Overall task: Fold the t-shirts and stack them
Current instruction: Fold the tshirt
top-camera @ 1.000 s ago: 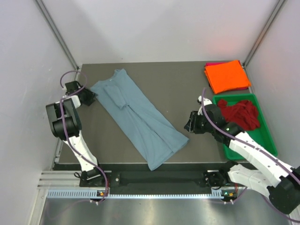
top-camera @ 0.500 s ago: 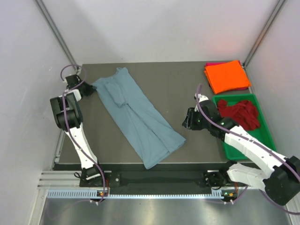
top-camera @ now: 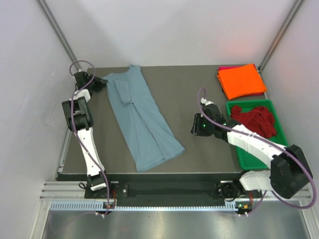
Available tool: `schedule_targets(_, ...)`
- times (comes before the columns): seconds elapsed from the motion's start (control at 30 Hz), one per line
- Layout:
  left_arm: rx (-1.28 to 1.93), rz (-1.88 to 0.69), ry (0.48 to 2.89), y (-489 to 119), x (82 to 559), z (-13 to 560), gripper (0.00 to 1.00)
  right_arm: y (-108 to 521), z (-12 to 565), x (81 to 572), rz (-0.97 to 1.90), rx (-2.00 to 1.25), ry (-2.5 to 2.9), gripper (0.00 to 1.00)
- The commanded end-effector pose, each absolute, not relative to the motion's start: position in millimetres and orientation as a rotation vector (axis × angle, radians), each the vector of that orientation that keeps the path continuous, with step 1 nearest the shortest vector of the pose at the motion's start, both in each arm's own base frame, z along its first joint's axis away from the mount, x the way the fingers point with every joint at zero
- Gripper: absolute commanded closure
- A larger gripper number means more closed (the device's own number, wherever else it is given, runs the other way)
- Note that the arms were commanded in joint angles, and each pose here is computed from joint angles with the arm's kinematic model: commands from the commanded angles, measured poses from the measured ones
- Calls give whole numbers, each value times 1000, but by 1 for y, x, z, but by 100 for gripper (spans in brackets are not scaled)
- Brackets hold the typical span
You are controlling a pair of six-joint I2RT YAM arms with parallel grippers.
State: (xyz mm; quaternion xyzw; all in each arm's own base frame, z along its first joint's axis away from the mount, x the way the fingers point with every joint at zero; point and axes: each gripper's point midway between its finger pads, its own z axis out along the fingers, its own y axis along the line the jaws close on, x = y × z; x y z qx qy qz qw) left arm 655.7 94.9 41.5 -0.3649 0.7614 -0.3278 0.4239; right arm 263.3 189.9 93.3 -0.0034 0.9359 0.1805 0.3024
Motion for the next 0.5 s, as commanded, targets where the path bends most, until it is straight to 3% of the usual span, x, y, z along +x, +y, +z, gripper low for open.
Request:
schedule_targets(0.0, -934, -772, 1955, 95, 642, 42, 73, 202, 112, 287, 516, -23, 2405, 62)
schedule_targets(0.17, -1109, -567, 2048, 116, 585, 38, 54, 219, 102, 284, 610, -128, 2423, 60)
schedule_targets(0.33, -1187, -347, 2114, 120, 521, 63, 53, 246, 89, 282, 748, -240, 2470, 60)
schedule_targets(0.47, -1123, -339, 2249, 76, 457, 61, 53, 254, 81, 276, 805, -254, 2474, 60)
